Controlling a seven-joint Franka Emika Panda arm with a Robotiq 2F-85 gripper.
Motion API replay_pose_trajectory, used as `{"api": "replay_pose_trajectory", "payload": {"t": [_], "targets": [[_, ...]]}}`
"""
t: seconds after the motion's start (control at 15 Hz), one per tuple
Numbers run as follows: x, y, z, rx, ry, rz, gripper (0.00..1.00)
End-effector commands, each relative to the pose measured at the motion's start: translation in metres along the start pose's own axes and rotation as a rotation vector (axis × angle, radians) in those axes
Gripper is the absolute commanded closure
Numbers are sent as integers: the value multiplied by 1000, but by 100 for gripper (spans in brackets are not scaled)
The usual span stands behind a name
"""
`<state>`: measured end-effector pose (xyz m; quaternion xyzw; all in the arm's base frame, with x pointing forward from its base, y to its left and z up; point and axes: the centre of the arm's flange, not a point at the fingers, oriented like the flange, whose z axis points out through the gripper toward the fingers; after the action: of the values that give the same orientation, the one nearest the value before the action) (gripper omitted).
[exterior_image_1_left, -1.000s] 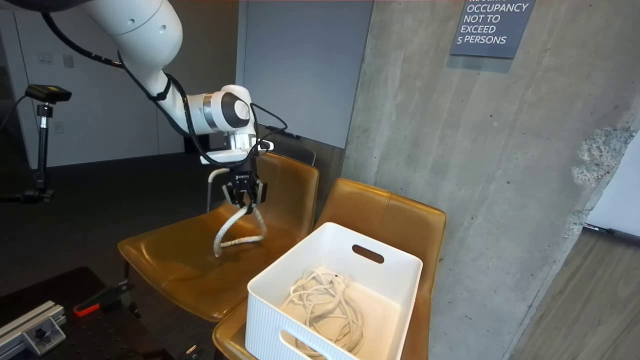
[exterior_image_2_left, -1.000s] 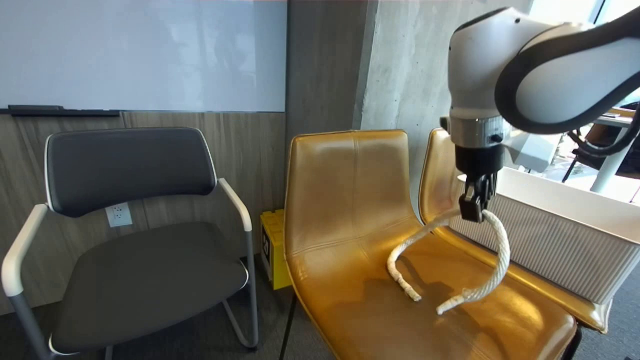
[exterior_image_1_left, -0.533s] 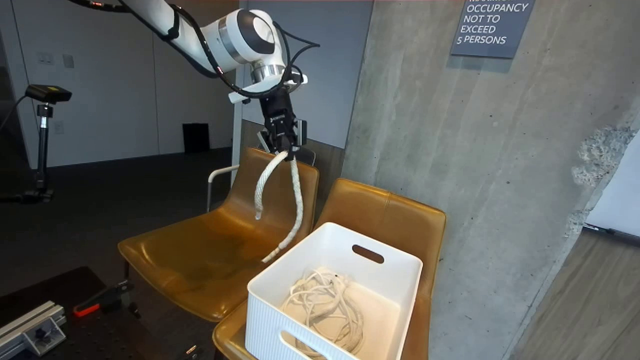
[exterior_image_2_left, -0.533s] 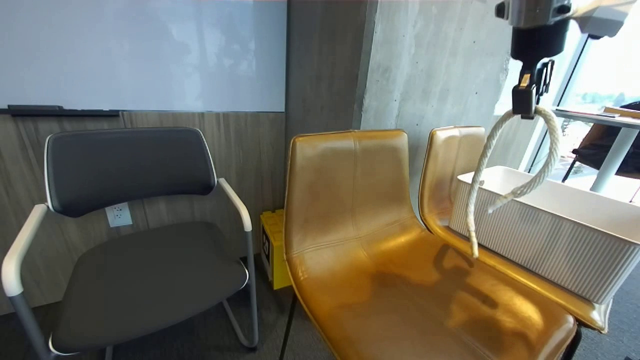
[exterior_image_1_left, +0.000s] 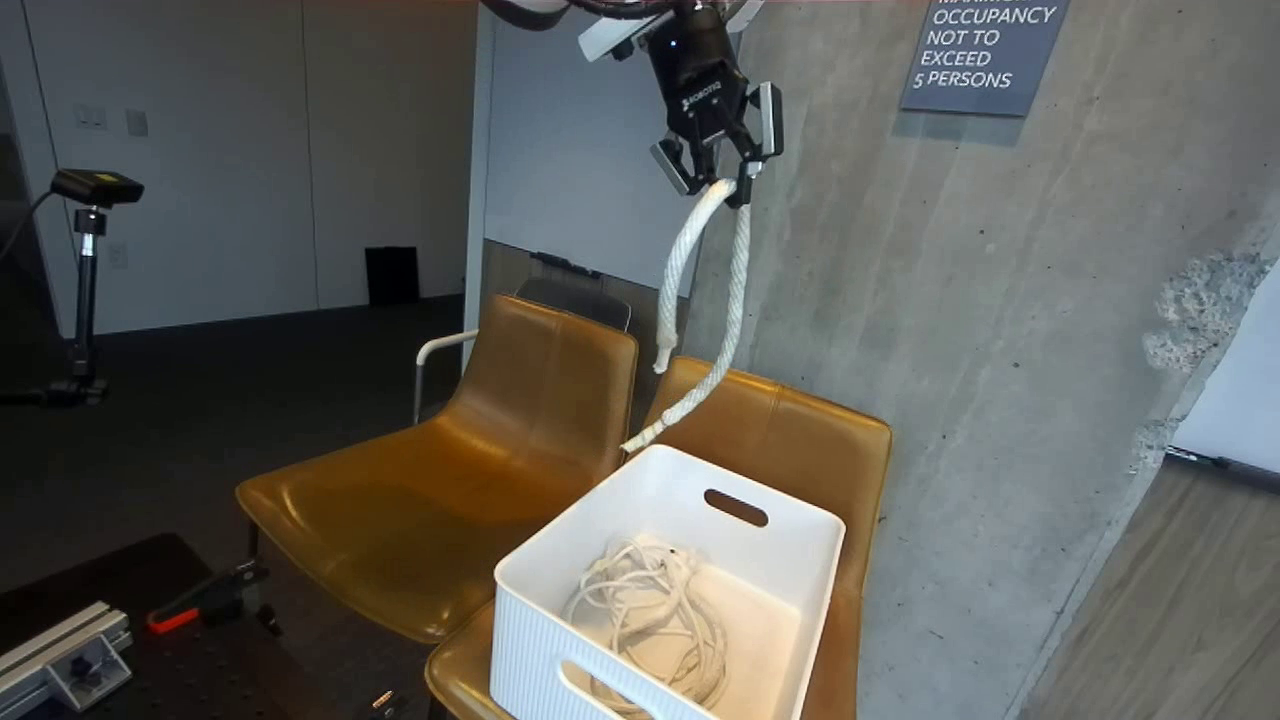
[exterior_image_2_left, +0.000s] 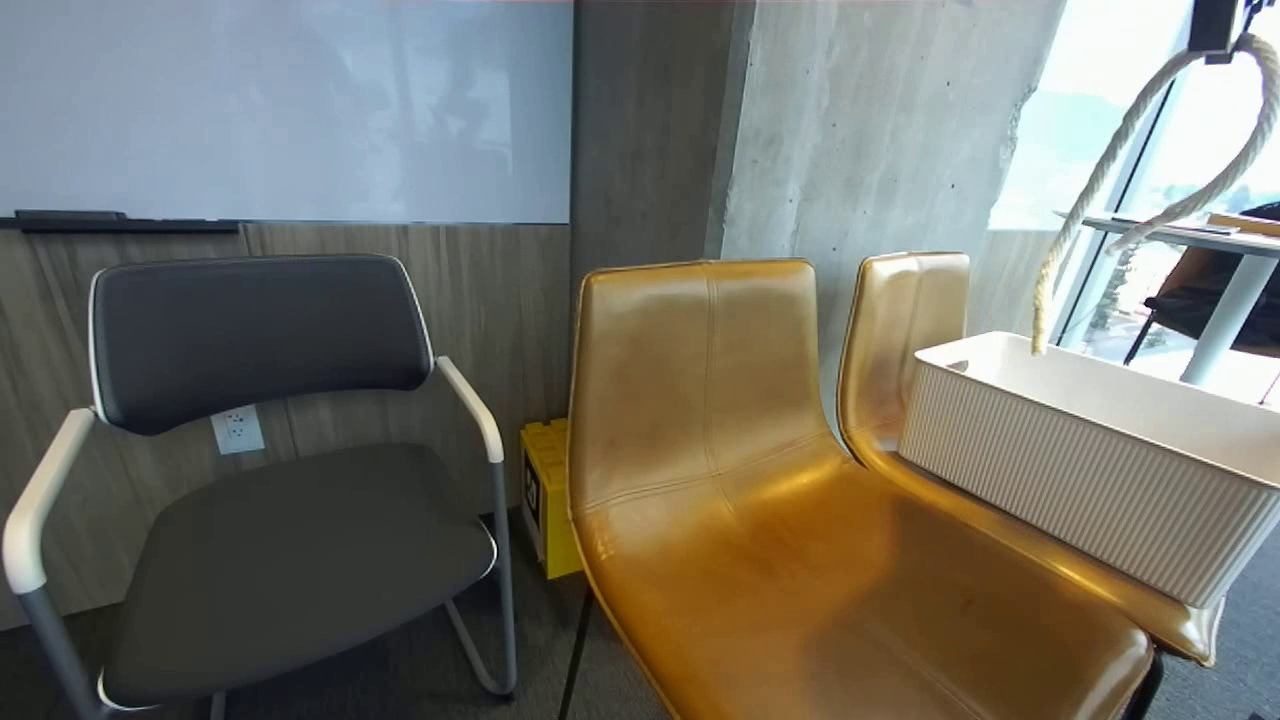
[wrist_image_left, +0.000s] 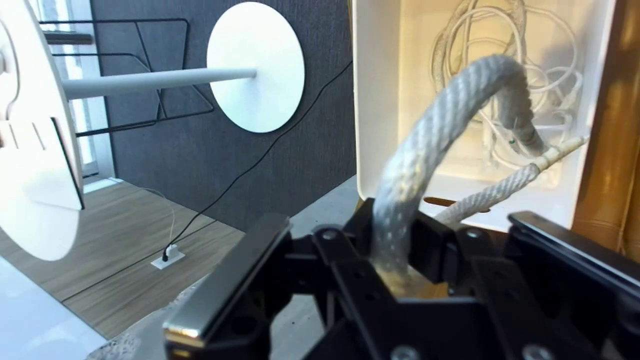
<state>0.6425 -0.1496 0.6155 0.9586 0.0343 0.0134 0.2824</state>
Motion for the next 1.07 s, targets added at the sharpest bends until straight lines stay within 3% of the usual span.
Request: {"api": "replay_pose_trajectory", "payload": {"t": [0.0,0.53,0.73,1.0], "targets": [[10,57,-3,-22,-17,3,97],[3,33,85,40,-83,-41,97],[-7,7,133,138,-82,-38,97],[-25,-25,195,270,-16,-18,97]]}}
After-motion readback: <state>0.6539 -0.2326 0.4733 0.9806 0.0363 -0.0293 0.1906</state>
